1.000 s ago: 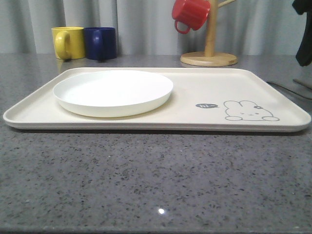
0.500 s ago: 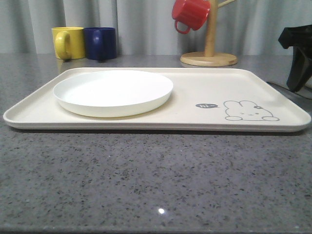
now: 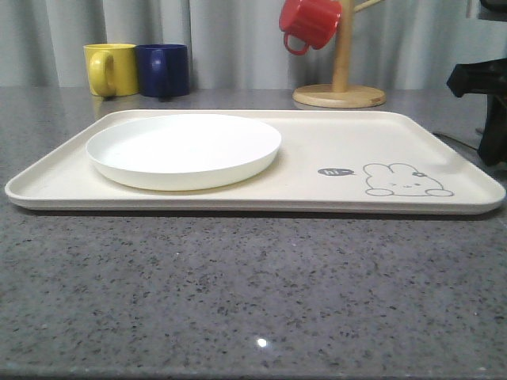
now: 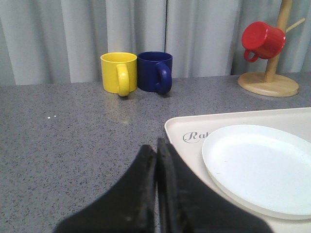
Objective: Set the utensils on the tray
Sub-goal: 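Reach the right gripper down and grasp the silver fork, then carry the fork over the tray and lower it beside the plate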
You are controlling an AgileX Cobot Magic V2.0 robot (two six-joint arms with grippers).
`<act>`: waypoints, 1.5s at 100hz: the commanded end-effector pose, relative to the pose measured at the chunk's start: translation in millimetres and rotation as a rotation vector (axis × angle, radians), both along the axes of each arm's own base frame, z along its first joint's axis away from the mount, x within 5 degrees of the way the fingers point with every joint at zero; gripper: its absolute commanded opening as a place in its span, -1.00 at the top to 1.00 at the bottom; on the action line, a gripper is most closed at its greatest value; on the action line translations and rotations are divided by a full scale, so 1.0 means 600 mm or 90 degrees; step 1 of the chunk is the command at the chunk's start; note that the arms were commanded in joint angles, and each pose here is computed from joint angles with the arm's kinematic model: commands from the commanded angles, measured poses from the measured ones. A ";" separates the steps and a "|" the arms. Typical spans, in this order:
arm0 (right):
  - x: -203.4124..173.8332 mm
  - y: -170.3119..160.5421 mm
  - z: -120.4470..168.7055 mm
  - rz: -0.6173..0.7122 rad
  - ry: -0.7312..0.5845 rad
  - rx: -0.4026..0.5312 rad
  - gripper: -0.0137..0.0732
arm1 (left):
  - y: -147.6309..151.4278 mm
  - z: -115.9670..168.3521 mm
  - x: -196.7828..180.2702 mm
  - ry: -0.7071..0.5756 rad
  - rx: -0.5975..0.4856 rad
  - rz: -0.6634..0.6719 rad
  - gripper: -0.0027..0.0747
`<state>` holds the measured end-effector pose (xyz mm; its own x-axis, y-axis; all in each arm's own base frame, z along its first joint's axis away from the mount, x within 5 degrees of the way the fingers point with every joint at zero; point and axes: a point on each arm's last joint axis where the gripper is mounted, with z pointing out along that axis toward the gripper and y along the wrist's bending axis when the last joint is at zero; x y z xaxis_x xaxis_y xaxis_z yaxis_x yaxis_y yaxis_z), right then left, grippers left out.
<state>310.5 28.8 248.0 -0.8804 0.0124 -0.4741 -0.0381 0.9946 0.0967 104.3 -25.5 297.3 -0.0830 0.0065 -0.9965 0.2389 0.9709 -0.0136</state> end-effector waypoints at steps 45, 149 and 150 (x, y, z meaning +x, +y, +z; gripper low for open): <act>-0.009 0.004 0.113 -0.010 -0.101 0.025 0.72 | 0.003 0.027 0.002 -0.065 -0.016 0.013 0.98; -0.015 0.248 0.098 -0.052 -0.131 0.133 0.72 | 0.003 0.027 0.002 -0.065 -0.016 0.013 0.98; -0.015 0.249 0.097 -0.053 -0.131 0.135 0.72 | 0.003 0.027 0.002 -0.065 -0.016 0.013 0.98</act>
<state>298.8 172.3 283.8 -0.8207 0.1814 -0.5419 0.0548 0.9689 0.2414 104.3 -25.5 297.3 -0.0830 0.0065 -0.9965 0.2389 0.9709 -0.0136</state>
